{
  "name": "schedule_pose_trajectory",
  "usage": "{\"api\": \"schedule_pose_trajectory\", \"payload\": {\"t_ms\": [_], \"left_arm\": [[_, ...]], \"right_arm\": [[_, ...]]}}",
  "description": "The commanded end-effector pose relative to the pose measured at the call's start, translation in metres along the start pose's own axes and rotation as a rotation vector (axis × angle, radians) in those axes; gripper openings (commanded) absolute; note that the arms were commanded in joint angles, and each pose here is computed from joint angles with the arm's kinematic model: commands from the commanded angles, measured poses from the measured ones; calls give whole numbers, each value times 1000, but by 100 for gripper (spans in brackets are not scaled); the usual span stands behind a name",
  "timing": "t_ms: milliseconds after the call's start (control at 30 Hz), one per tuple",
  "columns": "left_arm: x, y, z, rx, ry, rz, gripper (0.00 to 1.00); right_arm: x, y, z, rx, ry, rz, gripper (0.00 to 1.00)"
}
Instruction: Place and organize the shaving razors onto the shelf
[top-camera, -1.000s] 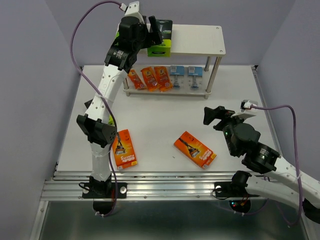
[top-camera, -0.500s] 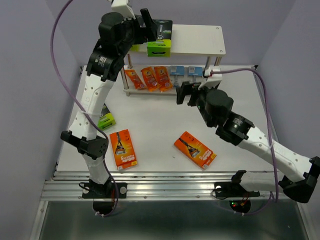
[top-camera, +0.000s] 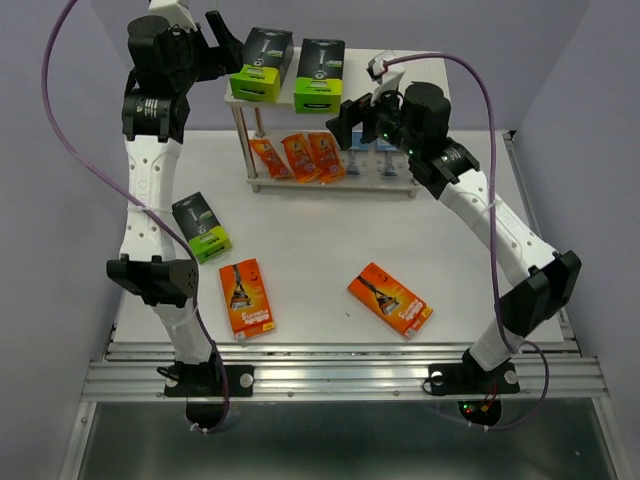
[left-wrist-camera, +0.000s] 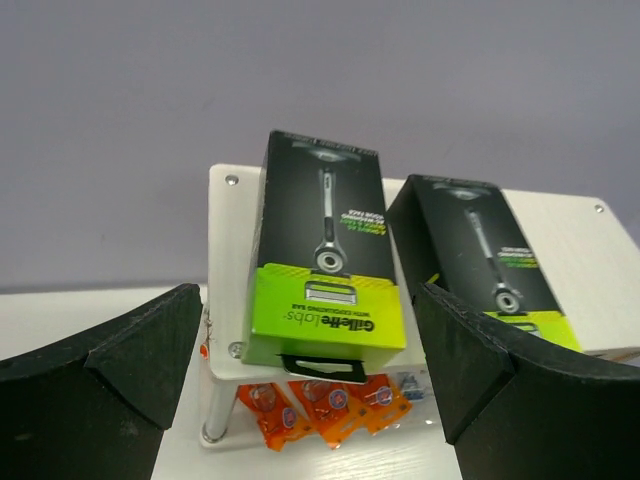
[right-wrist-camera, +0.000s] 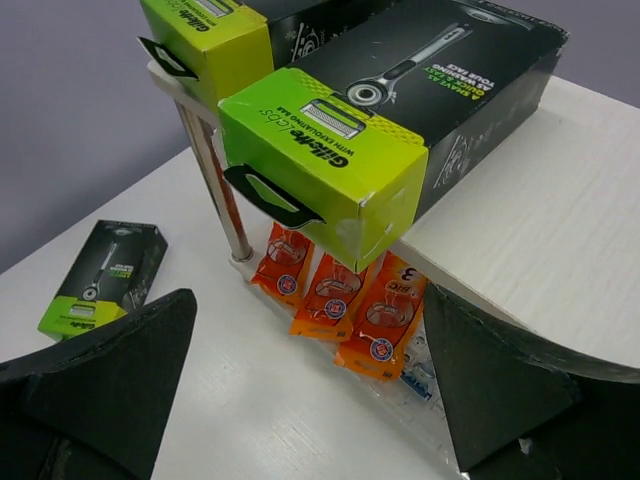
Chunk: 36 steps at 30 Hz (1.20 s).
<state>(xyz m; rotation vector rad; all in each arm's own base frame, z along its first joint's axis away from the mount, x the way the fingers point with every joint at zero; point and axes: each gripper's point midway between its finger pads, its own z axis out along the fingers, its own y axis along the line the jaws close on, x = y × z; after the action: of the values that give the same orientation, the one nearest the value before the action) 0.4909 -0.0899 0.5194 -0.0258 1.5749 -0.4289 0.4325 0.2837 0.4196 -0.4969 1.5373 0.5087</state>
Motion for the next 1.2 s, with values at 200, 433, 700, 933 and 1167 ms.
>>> {"api": "schedule_pose_trajectory", "payload": {"t_ms": [200,433,700,933,1167], "left_arm": [[42,21,34,46,91,8,99],[60,36,57,26,110,-25,99],[59,24,68,112,82,-41,84],[73,16,74,181,112,-68,66],[88,9,75,222,151,-117,54]], "right_arm": [[-12,-11,45,-131,-22,-66,100],[-1,-21,68,-125,-15,-88,100],[2,-22,85,-145,-28,-138,100],[3,-14,91,-226,-63,-160,100],[4,-8,100,-280,-90,-214,99]]}}
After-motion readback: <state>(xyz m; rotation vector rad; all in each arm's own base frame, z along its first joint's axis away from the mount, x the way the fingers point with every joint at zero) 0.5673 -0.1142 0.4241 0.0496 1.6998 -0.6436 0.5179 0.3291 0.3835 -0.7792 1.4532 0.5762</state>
